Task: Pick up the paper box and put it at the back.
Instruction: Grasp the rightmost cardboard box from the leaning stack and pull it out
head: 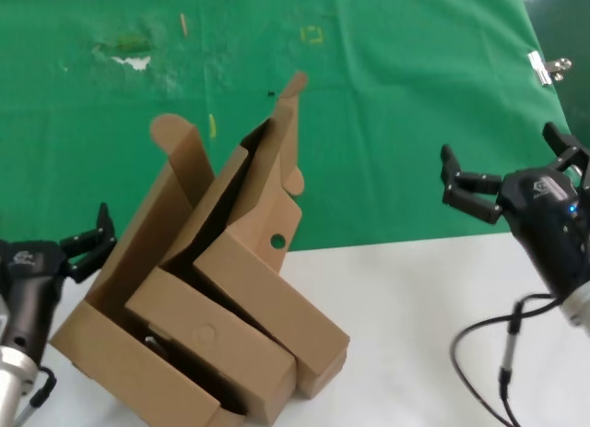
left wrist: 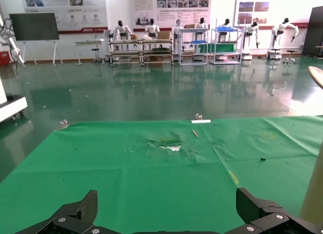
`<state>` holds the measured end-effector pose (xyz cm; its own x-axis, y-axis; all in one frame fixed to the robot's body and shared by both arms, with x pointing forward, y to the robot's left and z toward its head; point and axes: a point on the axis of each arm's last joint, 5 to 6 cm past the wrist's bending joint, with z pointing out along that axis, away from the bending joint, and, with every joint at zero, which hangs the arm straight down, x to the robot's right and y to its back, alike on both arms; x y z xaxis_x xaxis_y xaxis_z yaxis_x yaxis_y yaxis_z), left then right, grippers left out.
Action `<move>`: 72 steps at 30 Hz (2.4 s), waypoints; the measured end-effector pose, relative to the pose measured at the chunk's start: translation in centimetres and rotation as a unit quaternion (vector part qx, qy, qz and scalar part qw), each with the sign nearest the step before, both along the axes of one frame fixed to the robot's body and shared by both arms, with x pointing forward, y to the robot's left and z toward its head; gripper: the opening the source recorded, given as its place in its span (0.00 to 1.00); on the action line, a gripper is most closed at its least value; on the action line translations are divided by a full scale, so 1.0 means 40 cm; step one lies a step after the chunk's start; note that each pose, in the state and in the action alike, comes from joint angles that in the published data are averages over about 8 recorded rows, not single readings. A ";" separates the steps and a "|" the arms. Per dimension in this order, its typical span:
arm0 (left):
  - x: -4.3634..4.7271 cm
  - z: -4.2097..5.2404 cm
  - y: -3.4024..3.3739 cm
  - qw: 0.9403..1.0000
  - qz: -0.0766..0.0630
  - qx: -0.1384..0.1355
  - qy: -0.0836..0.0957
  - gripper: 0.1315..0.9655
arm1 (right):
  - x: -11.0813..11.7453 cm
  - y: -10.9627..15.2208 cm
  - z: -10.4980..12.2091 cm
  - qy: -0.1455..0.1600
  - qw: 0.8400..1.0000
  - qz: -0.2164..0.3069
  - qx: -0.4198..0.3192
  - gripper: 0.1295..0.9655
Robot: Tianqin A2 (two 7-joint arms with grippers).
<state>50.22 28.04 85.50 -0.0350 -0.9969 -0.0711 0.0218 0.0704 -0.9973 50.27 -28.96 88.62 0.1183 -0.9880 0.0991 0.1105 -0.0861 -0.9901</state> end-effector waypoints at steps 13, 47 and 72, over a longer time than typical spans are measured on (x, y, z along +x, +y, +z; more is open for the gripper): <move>0.000 0.000 0.000 1.000 0.000 0.000 0.000 0.92 | -0.084 -0.087 0.042 0.032 0.957 0.194 -0.212 1.00; 0.000 0.000 0.000 1.000 0.000 0.000 0.000 0.20 | -0.068 0.048 -0.105 0.077 0.835 0.416 -0.351 0.80; 0.000 0.000 0.000 1.000 0.000 0.000 0.000 0.01 | -0.085 0.043 -0.096 0.083 0.836 0.411 -0.353 0.25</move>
<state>50.22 28.04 85.50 -0.0351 -0.9969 -0.0710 0.0218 0.0703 -0.9973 46.86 -27.24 84.77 0.7992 -0.2679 0.5380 0.2860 -0.6177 -0.7325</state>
